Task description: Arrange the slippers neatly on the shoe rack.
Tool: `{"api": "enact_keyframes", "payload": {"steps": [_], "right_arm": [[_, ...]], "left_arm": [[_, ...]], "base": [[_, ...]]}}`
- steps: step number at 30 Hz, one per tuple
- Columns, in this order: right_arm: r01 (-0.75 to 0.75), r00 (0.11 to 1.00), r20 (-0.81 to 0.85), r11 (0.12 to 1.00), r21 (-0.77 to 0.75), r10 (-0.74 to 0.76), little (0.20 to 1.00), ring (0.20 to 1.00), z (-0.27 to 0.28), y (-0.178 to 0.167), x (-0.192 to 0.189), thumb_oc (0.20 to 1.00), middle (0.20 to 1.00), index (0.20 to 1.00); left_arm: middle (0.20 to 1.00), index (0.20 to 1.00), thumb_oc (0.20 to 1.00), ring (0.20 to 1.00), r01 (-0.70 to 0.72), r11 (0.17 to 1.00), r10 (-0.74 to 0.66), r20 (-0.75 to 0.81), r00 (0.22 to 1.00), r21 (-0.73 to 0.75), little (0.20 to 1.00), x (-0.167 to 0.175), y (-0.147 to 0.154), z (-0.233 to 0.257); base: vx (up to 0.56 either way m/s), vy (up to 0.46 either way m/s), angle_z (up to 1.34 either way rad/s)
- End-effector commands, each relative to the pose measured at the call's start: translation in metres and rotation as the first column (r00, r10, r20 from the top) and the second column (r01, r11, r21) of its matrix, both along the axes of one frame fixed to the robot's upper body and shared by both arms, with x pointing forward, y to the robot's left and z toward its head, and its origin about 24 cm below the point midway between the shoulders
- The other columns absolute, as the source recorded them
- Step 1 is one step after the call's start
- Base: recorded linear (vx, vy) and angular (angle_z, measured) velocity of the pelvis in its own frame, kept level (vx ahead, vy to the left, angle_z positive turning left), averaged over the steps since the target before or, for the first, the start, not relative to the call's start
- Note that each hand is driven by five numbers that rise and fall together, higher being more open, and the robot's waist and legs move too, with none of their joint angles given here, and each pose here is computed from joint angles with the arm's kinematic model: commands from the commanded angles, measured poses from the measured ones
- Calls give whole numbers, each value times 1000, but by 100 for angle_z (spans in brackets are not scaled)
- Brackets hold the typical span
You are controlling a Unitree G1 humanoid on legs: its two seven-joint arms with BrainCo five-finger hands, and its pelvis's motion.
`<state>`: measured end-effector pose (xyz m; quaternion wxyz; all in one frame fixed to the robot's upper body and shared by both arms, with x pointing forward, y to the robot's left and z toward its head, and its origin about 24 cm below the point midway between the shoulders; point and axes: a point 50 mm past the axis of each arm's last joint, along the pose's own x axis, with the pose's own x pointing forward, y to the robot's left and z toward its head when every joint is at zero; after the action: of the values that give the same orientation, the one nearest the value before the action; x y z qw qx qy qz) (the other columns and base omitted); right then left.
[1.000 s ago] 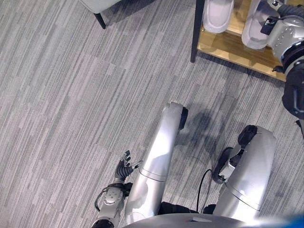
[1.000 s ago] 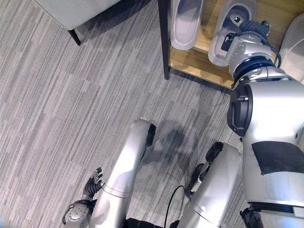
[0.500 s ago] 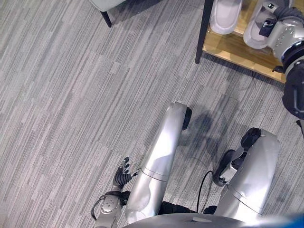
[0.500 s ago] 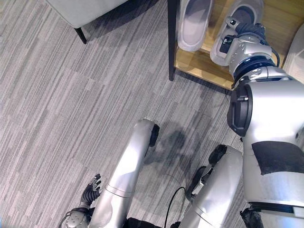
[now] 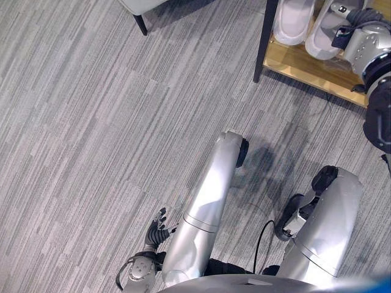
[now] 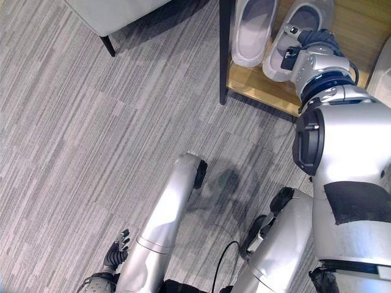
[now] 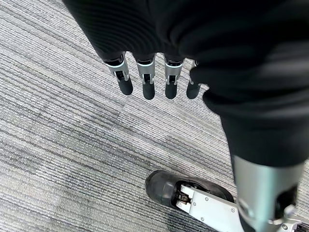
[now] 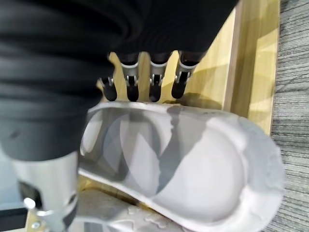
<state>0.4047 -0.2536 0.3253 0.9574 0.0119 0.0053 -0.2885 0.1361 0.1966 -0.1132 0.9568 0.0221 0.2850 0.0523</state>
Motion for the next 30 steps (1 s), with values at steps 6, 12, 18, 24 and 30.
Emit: {"api": "enact_keyframes", "payload": {"steps": [6, 12, 18, 24, 30], "right_arm": [[-77, 995, 64, 995, -62, 81, 1000, 1000, 29, 25, 1, 1000, 1000, 1000], [-135, 991, 5, 986, -101, 136, 1000, 1000, 23, 34, 4, 1000, 1000, 1000], [-162, 987, -24, 978, -129, 160, 1000, 1000, 19, 38, 6, 1000, 1000, 1000], [-160, 987, -37, 962, -222, 156, 1000, 1000, 22, 46, 8, 1000, 1000, 1000], [-146, 989, 13, 974, -173, 150, 1000, 1000, 18, 54, 10, 1000, 1000, 1000]], "left_arm": [[1000, 1000, 1000, 1000, 116, 993, -117, -28, 993, -31, 1000, -14, -23, -4], [1000, 1000, 1000, 1000, 117, 992, -119, -34, 992, -35, 1000, -15, -24, -5], [1000, 1000, 1000, 1000, 120, 992, -121, -31, 992, -39, 1000, -16, -24, -4], [1000, 1000, 1000, 1000, 107, 994, -108, -36, 994, -36, 1000, -17, -25, -6], [1000, 1000, 1000, 1000, 43, 995, -40, 32, 999, -95, 1000, 18, -43, 2]], "base": [[0, 0, 0], [0, 0, 0], [0, 0, 0], [0, 0, 0], [0, 0, 0]]}}
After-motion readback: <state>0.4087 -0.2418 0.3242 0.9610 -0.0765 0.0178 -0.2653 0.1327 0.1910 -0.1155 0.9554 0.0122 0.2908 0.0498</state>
